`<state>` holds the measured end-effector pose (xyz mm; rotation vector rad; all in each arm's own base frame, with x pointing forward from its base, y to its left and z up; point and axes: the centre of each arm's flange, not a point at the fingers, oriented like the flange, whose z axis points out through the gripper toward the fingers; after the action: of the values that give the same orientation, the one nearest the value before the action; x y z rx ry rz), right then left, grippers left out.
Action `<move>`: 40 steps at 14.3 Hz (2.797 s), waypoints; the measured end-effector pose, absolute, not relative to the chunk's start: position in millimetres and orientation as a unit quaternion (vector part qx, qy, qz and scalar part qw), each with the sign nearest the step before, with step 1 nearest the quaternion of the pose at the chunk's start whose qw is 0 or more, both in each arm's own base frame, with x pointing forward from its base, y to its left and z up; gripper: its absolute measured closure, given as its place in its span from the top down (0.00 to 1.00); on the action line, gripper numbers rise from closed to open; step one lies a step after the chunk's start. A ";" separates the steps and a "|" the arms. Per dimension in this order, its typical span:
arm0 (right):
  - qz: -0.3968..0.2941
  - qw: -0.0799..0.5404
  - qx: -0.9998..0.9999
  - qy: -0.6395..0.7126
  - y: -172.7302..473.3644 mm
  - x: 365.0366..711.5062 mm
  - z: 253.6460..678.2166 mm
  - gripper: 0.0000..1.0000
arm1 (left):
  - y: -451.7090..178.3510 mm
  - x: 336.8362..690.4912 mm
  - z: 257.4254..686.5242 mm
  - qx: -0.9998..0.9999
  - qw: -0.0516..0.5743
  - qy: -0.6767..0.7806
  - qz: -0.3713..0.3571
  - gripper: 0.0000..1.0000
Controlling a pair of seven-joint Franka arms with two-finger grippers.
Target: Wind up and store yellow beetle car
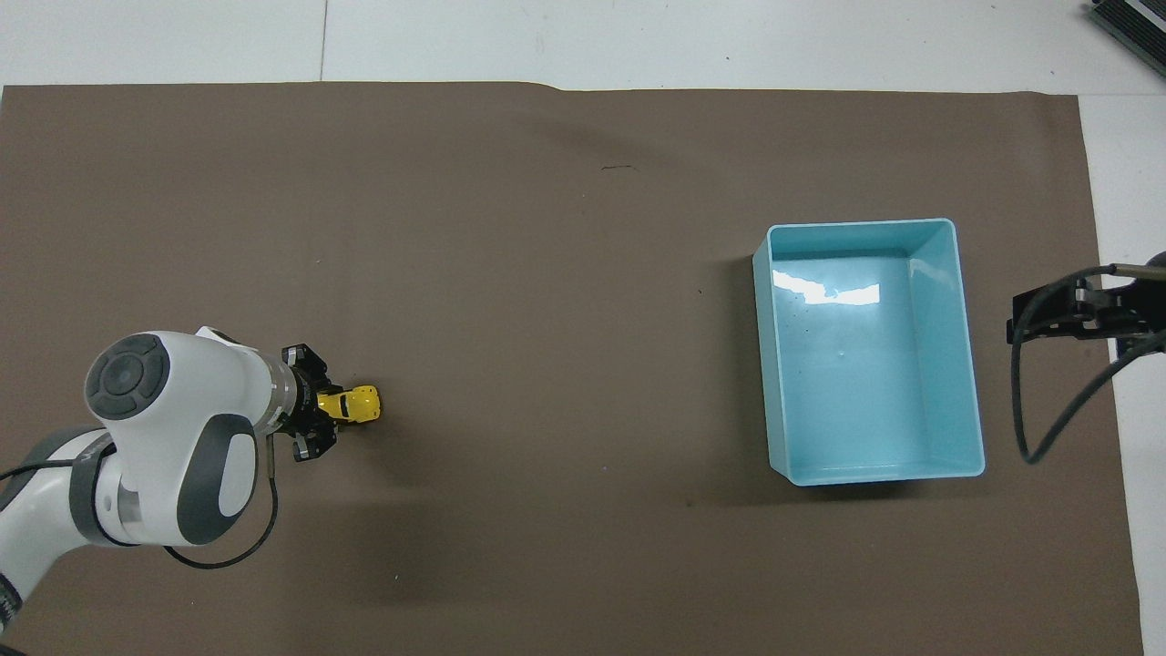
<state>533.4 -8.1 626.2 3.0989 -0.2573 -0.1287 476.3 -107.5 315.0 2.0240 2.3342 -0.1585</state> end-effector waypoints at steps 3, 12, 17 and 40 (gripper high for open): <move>-0.041 0.015 0.996 -0.083 -8.1 533.4 626.2 1.00 | -90.4 480.1 311.5 0.653 0.019 0.756 -0.045 0.60; -0.041 0.015 0.996 -0.083 -8.2 533.4 626.2 1.00 | -82.2 508.2 355.1 0.658 0.005 0.750 -0.062 1.00; -0.041 0.015 0.996 -0.084 -9.4 533.4 626.2 1.00 | -82.2 508.2 354.5 0.660 0.004 0.749 -0.063 1.00; -0.008 0.012 0.974 -0.226 73.4 577.6 535.4 1.00 | -89.8 550.2 447.1 0.712 0.059 0.699 -0.024 1.00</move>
<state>577.6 73.4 535.4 3.0369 -0.7031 -0.0258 550.2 -89.8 447.1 2.1568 2.1182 -0.0713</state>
